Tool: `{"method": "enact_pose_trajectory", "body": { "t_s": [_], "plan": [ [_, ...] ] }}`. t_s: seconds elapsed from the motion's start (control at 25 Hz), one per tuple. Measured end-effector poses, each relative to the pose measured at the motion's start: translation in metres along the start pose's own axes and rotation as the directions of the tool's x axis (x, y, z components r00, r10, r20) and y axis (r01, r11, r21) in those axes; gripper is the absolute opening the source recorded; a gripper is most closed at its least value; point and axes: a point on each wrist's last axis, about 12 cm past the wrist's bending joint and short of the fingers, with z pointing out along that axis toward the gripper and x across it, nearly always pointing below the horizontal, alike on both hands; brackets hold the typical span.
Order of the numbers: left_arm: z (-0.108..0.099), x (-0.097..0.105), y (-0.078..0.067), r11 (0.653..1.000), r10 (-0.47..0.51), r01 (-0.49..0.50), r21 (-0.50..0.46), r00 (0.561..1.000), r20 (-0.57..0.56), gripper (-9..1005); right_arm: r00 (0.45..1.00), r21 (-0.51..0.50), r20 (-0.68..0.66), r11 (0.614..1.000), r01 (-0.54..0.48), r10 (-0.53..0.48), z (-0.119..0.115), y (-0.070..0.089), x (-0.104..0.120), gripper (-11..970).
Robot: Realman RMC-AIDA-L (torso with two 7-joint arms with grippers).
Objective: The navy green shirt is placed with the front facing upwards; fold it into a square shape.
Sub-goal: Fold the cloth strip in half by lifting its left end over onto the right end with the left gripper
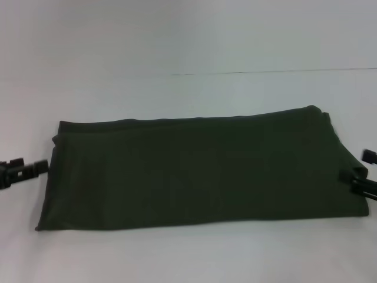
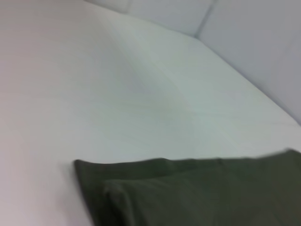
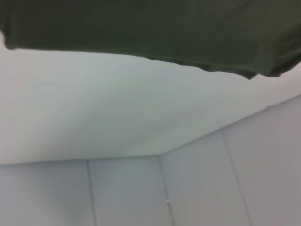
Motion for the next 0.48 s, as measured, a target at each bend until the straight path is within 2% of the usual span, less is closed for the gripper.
{"method": "enact_pose_trajectory", "body": {
  "t_s": [0.2, 0.48],
  "plan": [
    [0.016, -0.011, 0.003, 0.991, -0.124, 0.123, -0.045, 0.992, -0.012, 831, 0.999, -0.066, -0.002, 0.997, 0.045, -0.045, 0.025, 0.002, -0.015, 870],
    [0.038, -0.013, 0.002, 0.968, -0.233, 0.231, -0.099, 0.972, -0.013, 832, 0.996, -0.117, -0.008, 0.99, 0.083, -0.084, 0.047, 0.006, -0.028, 869]
  ]
}}
